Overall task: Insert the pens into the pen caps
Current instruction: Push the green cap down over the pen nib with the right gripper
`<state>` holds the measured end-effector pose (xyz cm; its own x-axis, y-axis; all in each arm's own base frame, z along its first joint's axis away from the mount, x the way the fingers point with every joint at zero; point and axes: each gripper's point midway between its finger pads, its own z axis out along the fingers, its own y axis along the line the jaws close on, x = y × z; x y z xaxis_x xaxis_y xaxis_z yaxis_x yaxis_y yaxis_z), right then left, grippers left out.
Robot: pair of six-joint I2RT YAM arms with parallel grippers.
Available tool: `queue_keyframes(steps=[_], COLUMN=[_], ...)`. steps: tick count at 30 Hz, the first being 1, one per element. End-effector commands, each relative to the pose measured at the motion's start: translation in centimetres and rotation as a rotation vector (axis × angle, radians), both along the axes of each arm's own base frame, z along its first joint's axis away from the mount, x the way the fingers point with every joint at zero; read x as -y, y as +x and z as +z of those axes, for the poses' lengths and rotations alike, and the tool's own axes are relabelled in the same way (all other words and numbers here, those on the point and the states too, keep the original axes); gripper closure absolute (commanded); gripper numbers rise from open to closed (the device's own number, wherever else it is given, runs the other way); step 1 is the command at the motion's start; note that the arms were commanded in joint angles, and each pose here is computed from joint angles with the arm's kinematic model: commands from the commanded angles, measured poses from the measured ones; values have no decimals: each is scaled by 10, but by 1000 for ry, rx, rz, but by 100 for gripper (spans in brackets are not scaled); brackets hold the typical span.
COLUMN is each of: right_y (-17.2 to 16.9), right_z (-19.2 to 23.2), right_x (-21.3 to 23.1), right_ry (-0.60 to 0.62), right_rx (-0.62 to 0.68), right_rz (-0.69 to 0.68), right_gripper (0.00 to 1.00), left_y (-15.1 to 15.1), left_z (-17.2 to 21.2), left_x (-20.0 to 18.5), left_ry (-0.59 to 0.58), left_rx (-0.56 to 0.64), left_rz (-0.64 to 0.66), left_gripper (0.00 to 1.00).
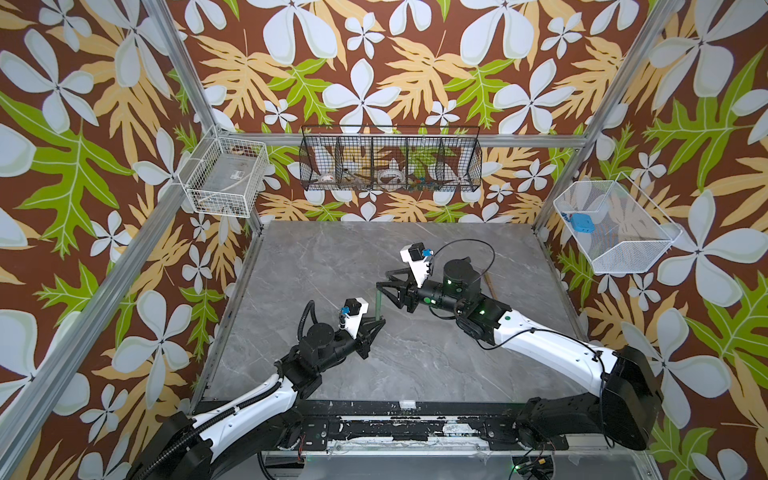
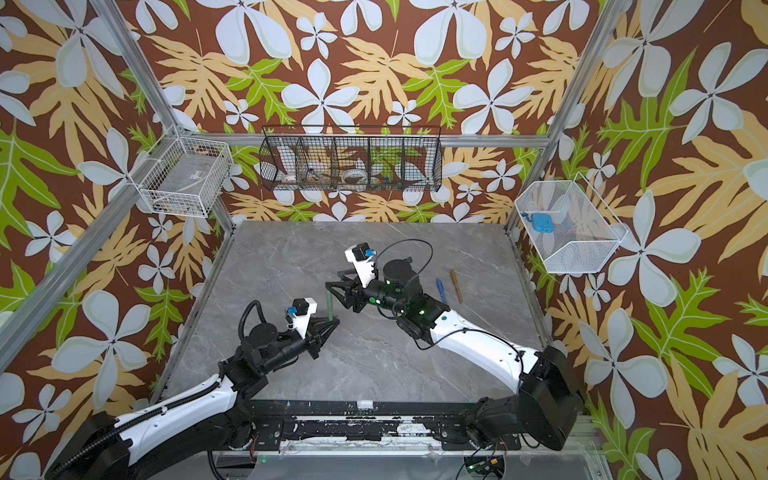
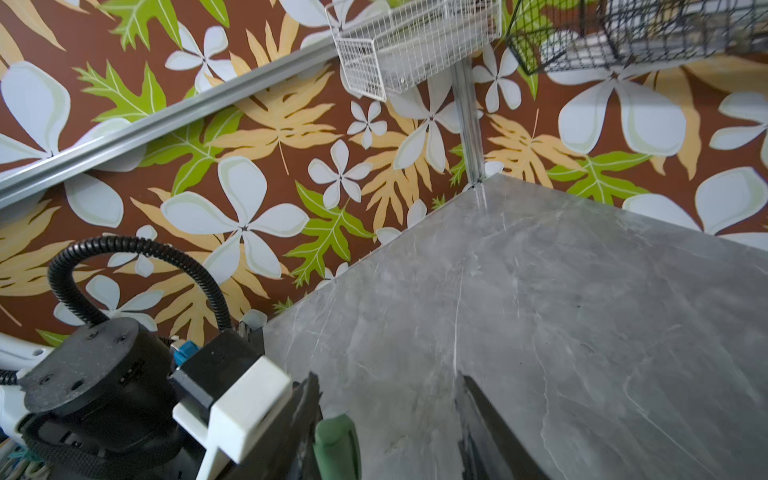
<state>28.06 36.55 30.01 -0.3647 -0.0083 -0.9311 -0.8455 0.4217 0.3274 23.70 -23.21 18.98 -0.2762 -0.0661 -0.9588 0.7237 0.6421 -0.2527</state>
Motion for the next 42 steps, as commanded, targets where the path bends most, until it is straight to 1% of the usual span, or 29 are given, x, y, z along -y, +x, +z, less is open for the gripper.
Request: queue_keyframes(steps=[1,4,9,13,20,23,29,33,36,39,42], right_y=[-8,-16,-18,-19,-13,-12,-14,-18,-20,-22,-24], right_z=[-10,-9,-6,-7,-18,-20,-23,-31,-34,-36,-39], right_x=[-5,-10,-3,-3,-10,-12,-14,-22,-26,-25,-23], right_ry=[-31,-13,1,2,-18,-21,-5,9,17,11,-9], right_rx=[-34,-28,-4,-9,-31,-28,-40,-79,-96,-103,-101], right_rz=[57,111,92,94,103,103,121,167,195,202,208], right_gripper=[47,48,48,49,54,54,73,91,99,100,100], left_y=[3,3,4,5,4,5,7,10,13,18,23], left_z=[3,1,-2,-4,-5,-4,-3,0,5,9,25], left_x=[-2,-2,-2,2,4,3,-3,-5,-6,-11,-15], left_ry=[1,7,10,12,11,14,22,20,8,-3,-28], left_rx=[13,13,4,-9,-14,-7,7,14,22,30,52], left_rz=[14,20,20,8,-4,3,37,57,73,115,151], left_gripper=[100,100,100,100,100,100,100,100,100,100,100])
